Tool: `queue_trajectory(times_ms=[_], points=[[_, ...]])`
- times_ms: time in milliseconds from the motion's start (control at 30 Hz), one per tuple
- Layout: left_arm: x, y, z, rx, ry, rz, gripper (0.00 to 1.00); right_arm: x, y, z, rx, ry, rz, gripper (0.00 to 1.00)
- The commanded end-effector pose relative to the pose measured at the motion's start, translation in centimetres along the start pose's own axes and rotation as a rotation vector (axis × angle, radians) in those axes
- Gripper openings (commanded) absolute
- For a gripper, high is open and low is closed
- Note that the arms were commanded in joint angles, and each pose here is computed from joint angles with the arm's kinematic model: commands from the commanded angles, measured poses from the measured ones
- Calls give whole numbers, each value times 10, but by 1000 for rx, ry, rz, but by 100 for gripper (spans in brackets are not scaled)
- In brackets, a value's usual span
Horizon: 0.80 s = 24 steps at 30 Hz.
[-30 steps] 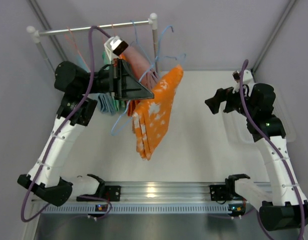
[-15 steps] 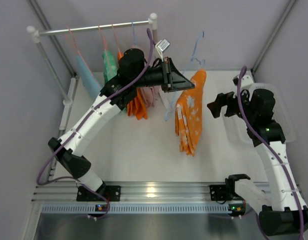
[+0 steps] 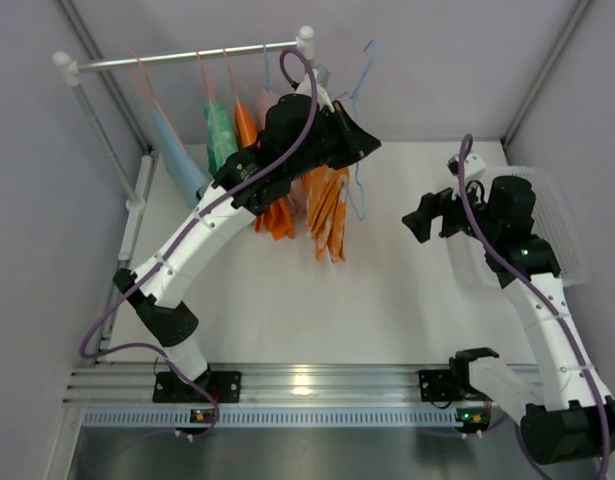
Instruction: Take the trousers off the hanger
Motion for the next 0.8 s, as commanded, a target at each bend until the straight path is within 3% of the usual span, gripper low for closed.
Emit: queue_trajectory(times_ms=[0,167,200,333,767], points=[[-12,-58,-20,-2,7,-228,0,8,-24,25,-78,-109,-56,99],[-6,-64,-27,-35,44,-262,0,30,-22,56,-99,-204,-110,100],[-5,-64,-29,-37,52,-266,0,27,-39,64,-109,-233,-200,100],[-8,-70,-34,-41,73,-289,0,17,-44,90,-97,-335,-315,100],[-12,-66,-71,-123,271,-231,0,46,-17,90,-214,-277,-308,100]])
Point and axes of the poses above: each gripper's point midway between its finger pads, its own x axis out along the fingers, its own z axis along the line the jaws close on, y = z × x, the point moved 1 cm from there along -x, back along the fingers, and after that the axes turned 12 degrees about x, right-handed, at the moved point
